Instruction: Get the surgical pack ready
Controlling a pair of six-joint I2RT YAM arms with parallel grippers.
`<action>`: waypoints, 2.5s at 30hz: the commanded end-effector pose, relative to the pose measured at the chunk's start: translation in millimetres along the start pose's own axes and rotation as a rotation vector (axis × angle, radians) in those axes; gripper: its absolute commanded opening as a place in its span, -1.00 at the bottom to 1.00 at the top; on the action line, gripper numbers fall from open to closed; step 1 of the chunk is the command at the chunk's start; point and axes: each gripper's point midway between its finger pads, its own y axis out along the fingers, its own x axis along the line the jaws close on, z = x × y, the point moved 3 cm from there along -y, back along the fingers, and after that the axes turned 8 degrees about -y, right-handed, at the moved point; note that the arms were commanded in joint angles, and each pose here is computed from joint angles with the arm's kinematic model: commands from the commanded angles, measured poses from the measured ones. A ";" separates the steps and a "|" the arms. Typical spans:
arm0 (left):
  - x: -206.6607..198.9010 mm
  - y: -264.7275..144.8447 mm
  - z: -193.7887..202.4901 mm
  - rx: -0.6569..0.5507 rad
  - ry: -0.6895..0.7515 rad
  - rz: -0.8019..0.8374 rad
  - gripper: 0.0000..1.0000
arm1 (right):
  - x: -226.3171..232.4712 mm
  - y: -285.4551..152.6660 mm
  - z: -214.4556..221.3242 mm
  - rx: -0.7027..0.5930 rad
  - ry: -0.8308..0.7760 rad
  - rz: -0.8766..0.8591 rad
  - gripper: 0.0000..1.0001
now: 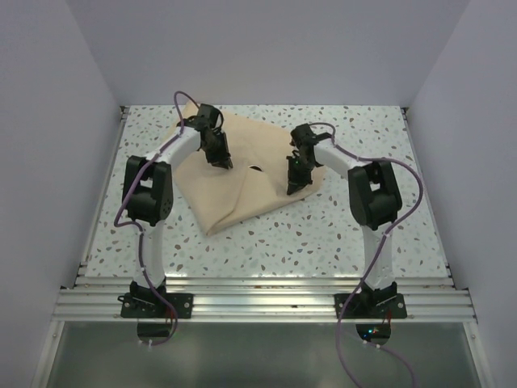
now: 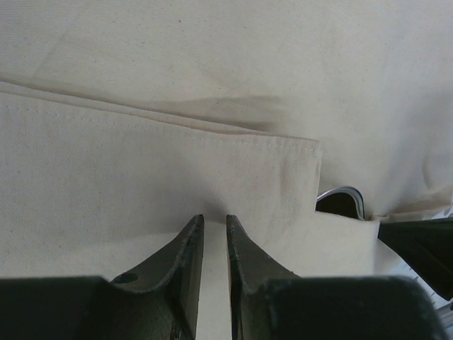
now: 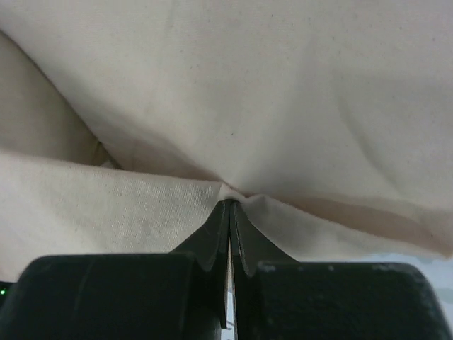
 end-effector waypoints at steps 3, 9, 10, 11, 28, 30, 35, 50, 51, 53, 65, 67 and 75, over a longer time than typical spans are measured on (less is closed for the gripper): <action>-4.5 -3.3 -3.2 -0.003 0.027 0.030 -0.55 | -0.7 11.5 -20.7 -0.041 -0.038 0.027 -1.00; -5.9 -6.2 -5.2 -0.011 0.034 0.032 -0.55 | 5.2 -3.2 -29.6 -0.071 -0.049 0.022 -1.00; -5.7 -6.2 -4.9 -0.010 0.034 0.031 -0.55 | 7.3 -11.5 -30.8 -0.083 -0.060 0.022 -1.00; -5.4 -5.6 -4.7 -0.008 0.034 0.030 -0.54 | 7.2 -18.2 -32.8 -0.094 -0.066 0.027 -1.00; -0.9 -1.9 -2.1 0.003 0.036 0.025 -0.54 | 23.4 -49.7 18.2 -0.070 -0.077 -0.030 -1.00; -0.2 -1.6 -2.0 0.003 0.035 0.021 -0.54 | 25.2 -37.8 24.3 -0.052 -0.068 -0.040 -1.00; 2.2 0.1 -0.6 0.007 0.038 0.012 -0.54 | 17.5 -12.3 22.9 -0.032 -0.073 -0.009 -1.00; 5.5 1.0 2.1 0.011 0.036 0.002 -0.54 | 13.7 -23.5 2.0 -0.068 -0.087 0.012 -1.00; 5.5 1.0 1.1 0.009 0.033 0.003 -0.54 | 11.9 -28.5 0.7 -0.078 -0.083 0.010 -1.00; 3.6 0.1 0.3 0.006 0.036 0.008 -0.54 | 6.7 -30.3 2.1 -0.075 -0.077 0.019 -1.00; 0.6 -4.8 -2.7 0.004 0.041 0.007 -0.54 | -25.8 -3.0 -0.7 -0.056 -0.027 0.064 -1.00; 0.7 -5.5 -2.3 0.005 0.040 0.006 -0.54 | -24.0 -0.3 -5.7 -0.063 -0.028 0.060 -1.00; -5.1 -19.4 -11.0 -0.022 0.043 0.024 -0.54 | -23.3 -23.3 -21.4 -0.107 -0.027 0.073 -1.00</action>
